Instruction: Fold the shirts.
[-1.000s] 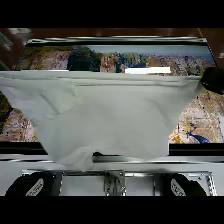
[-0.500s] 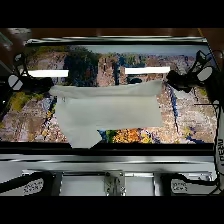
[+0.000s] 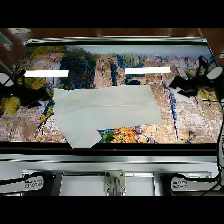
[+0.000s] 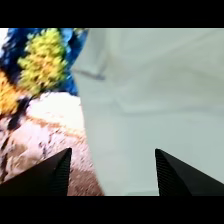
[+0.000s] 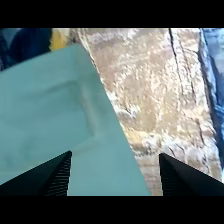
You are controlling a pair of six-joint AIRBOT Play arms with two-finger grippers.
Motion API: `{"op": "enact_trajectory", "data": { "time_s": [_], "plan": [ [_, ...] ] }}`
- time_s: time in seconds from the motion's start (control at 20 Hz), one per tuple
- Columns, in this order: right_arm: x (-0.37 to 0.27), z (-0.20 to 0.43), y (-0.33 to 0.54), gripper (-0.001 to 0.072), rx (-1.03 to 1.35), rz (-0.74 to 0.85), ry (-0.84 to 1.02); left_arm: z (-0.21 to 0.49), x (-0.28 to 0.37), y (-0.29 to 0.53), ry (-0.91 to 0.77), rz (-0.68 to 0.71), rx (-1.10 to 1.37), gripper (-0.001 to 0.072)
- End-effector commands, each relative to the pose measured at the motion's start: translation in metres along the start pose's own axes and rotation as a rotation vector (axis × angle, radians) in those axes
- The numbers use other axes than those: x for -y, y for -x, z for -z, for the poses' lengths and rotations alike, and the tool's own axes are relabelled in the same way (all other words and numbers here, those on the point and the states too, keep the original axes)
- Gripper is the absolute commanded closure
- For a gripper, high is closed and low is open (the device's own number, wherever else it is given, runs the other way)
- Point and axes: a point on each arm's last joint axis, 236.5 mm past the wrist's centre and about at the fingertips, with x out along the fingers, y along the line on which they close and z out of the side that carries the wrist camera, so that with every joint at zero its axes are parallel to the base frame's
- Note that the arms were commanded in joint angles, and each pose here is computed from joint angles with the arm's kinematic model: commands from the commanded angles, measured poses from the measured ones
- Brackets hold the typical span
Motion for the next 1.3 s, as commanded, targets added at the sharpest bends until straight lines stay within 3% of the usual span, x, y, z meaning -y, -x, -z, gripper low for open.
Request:
{"op": "enact_trajectory", "data": {
  "time_s": [0.0,0.25,0.6,0.8,0.85,1.25],
  "plan": [
    [0.029,0.074,0.021,0.0058,-0.292,-0.087,0.044,0.077,-0.038,0.004,0.024,0.052,-0.232,0.0136],
    [0.034,0.088,0.0,0.0058,-0.281,-0.162,-0.088,0.136,-0.016,-0.05,0.178,0.273,-0.244,0.0137],
    [0.031,0.043,-0.019,0.0058,-0.098,-0.177,-0.162,0.157,0.008,-0.097,0.197,0.289,-0.274,0.0146],
    [0.038,0.067,-0.04,0.0057,-0.213,-0.181,-0.183,0.146,0.02,-0.111,0.231,0.275,-0.228,0.0602],
    [0.039,0.077,-0.047,0.0057,-0.262,-0.19,-0.194,0.146,0.022,-0.111,0.219,0.277,-0.228,0.0666],
    [0.044,0.127,-0.084,0.0057,-0.491,-0.241,-0.272,0.142,0.031,-0.09,0.173,0.303,-0.195,0.0667]
  ]
}}
